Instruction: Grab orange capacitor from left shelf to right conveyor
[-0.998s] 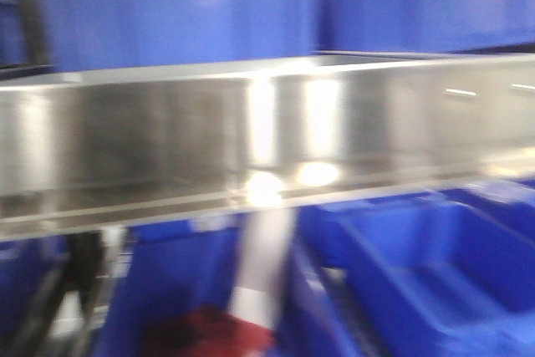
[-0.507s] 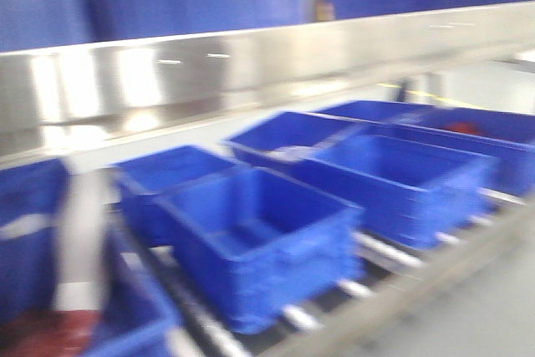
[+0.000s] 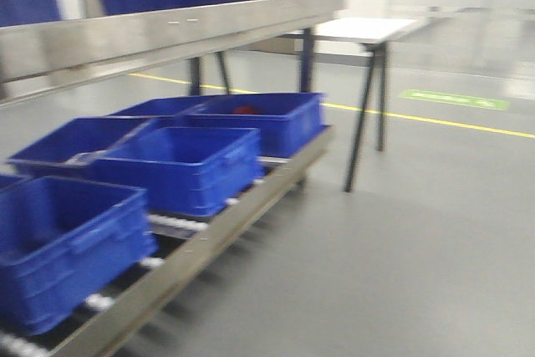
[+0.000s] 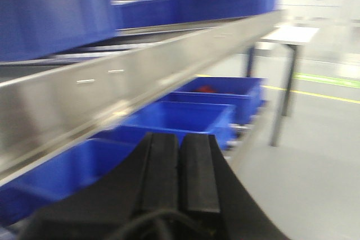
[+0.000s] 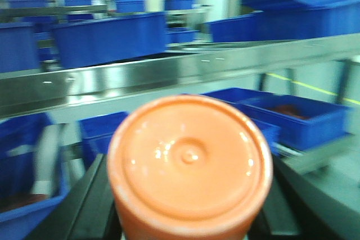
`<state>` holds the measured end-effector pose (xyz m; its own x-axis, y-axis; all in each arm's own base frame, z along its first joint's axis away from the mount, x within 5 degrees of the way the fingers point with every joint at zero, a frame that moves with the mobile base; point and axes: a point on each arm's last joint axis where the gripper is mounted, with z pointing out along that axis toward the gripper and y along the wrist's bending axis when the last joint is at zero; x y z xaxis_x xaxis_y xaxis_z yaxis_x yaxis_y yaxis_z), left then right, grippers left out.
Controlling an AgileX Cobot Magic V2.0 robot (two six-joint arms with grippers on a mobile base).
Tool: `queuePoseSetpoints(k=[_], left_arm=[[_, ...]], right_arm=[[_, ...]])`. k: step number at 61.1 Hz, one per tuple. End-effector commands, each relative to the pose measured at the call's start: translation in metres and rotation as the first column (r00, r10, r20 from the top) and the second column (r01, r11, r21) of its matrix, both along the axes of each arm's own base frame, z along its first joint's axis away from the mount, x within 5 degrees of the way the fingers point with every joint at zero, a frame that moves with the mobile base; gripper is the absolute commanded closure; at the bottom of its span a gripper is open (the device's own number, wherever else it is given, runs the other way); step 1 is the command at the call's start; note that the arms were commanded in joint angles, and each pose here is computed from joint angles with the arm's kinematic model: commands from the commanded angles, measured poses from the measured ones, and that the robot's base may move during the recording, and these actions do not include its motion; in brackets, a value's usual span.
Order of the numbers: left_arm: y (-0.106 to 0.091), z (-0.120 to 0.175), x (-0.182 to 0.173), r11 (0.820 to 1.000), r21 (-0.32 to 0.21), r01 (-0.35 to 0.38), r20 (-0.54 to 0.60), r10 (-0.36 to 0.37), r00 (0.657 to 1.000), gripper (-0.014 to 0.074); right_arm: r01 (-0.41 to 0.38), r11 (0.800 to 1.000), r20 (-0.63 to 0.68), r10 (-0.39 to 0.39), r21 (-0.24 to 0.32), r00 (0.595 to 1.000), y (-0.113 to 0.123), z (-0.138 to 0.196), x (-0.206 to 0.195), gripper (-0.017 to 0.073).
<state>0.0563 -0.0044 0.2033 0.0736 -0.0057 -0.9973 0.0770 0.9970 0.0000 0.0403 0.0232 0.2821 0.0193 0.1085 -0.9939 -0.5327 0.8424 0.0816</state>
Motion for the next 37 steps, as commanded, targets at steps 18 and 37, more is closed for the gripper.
queuePoseSetpoints(k=[18,37], left_arm=[[0.0002,0.0097,-0.0004,1.0,-0.012,-0.002,0.081,0.003,0.997,0.0699],[0.0002,0.0097,-0.0004,1.0,-0.012,-0.002,0.081,0.003,0.997,0.0699]], right_arm=[[-0.013,0.999,0.106,0.009,0.041,0.994,-0.0002,0.018,-0.0026,0.0501],[0.002,0.999,0.106,-0.007,0.041,0.994,-0.0008,0.018,-0.0022,0.0501]])
